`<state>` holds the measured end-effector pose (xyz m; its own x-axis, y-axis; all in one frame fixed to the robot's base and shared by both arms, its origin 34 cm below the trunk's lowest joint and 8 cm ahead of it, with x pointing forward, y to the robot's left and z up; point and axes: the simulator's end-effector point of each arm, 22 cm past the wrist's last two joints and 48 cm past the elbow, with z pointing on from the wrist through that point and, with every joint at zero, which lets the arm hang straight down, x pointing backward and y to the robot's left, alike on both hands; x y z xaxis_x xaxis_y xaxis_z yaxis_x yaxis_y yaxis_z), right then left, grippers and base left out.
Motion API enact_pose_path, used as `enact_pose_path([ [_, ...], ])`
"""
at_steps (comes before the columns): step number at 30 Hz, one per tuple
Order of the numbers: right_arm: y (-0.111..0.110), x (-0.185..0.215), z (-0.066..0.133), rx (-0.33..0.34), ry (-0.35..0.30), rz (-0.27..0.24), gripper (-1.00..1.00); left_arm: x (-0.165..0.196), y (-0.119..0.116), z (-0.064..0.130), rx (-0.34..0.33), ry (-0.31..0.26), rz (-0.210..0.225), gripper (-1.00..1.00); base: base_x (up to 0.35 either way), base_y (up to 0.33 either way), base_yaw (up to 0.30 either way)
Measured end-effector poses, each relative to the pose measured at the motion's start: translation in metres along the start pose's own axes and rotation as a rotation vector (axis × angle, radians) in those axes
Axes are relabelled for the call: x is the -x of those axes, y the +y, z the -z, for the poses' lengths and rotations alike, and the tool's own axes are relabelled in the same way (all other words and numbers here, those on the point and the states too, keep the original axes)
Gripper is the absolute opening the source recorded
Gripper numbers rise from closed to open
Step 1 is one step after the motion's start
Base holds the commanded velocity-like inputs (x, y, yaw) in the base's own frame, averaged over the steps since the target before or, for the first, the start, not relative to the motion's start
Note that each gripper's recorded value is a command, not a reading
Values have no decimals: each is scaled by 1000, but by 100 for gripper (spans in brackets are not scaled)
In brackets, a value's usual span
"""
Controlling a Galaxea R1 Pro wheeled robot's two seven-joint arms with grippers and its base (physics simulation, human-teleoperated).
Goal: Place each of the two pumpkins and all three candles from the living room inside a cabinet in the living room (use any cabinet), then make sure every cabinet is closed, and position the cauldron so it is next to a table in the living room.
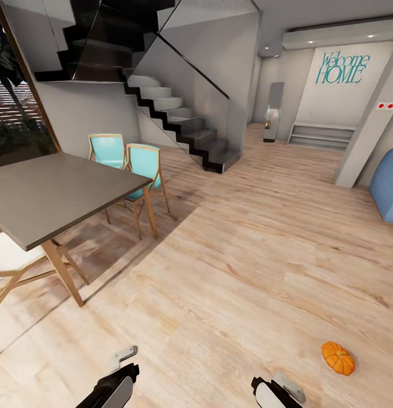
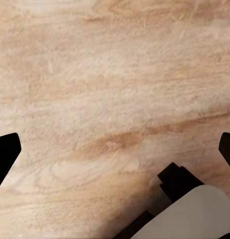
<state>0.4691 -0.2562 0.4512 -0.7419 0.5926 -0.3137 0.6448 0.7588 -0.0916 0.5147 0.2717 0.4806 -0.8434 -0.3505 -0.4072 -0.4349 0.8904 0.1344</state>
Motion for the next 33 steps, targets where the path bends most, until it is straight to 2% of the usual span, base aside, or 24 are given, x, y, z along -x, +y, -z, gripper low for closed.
enact_pose_path([
  [9,-1,1,0,-1,-2,0,100,0,0,0,-1,0,0,100,332,0,-1],
  [15,-3,9,-1,-3,-36,-18,100,0,0,0,-1,0,0,100,333,0,0],
  [24,-2,10,-1,-3,-41,-22,100,-1,-2,1,-4,0,-5,100,332,0,-2],
  [33,-2,11,-1,-2,-42,-23,100,-2,-6,2,-10,-3,-18,100,333,0,-221],
])
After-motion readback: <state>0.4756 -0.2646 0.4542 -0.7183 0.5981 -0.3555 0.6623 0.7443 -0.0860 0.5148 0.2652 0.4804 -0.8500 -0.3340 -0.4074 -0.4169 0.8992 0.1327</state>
